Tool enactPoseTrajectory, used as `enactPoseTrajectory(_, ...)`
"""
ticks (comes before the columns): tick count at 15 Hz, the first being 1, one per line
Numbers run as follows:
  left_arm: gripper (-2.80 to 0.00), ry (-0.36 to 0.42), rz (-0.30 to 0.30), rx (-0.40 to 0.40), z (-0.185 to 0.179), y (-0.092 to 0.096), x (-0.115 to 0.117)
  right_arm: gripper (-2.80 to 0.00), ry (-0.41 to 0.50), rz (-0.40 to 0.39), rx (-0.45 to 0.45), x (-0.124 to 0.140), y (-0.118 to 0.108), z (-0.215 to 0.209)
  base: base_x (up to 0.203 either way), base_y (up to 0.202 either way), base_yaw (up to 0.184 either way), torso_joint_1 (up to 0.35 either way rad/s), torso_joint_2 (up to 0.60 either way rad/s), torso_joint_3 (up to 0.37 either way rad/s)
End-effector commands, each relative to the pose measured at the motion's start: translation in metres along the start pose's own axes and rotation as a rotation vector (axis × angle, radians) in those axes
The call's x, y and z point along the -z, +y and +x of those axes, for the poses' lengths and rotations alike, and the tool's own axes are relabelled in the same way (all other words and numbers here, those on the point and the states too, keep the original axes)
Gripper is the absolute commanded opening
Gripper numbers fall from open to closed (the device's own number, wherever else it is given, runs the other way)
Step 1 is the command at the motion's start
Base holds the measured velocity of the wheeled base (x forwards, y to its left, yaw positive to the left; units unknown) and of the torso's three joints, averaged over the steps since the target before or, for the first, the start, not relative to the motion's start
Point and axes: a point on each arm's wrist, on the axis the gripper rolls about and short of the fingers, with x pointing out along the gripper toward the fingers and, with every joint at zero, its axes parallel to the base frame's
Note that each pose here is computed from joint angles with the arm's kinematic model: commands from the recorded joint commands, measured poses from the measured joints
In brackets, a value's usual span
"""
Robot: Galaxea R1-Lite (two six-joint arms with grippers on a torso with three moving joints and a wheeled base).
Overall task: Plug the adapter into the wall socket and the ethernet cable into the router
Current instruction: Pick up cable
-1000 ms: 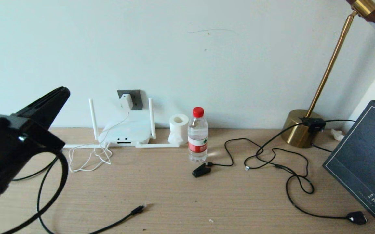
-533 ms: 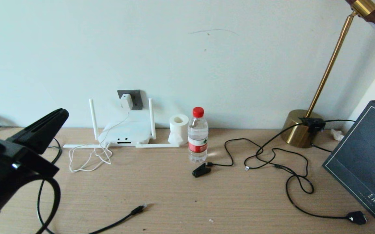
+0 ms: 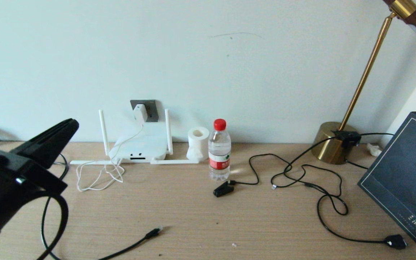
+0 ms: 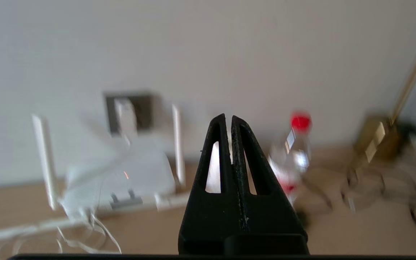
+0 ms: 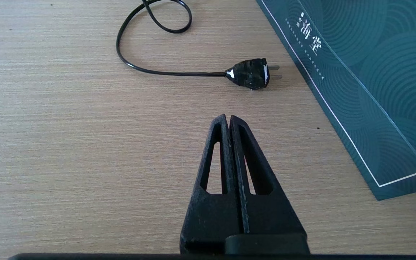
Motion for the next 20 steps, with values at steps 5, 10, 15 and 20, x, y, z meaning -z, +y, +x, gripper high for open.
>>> enactPoseTrajectory(5,-2.8,0.32,0.057,0.23,-0.008,-0.006,0.035,-2.8,0.001,-0.001,0.0,0.0,0.0,0.0,0.0,0.0,0.0,0.0,0.0,0.0)
enactPoseTrajectory(10,-2.8,0.652,0.437,0.536,-0.03,-0.008,0.064,-2.8,0.001,-0.001,0.0,0.0,0.0,0.0,0.0,0.0,0.0,0.0,0.0,0.0)
enactPoseTrajectory(15,-2.8,0.794,0.75,0.794,-0.051,-0.006,0.071,-2.8,0.001,-0.001,0.0,0.0,0.0,0.0,0.0,0.0,0.0,0.0,0.0,0.0)
enactPoseTrajectory(20,-2.8,0.859,0.79,0.774,-0.053,-0.005,0.078,-2.8,0.001,-0.001,0.0,0.0,0.0,0.0,0.0,0.0,0.0,0.0,0.0,0.0)
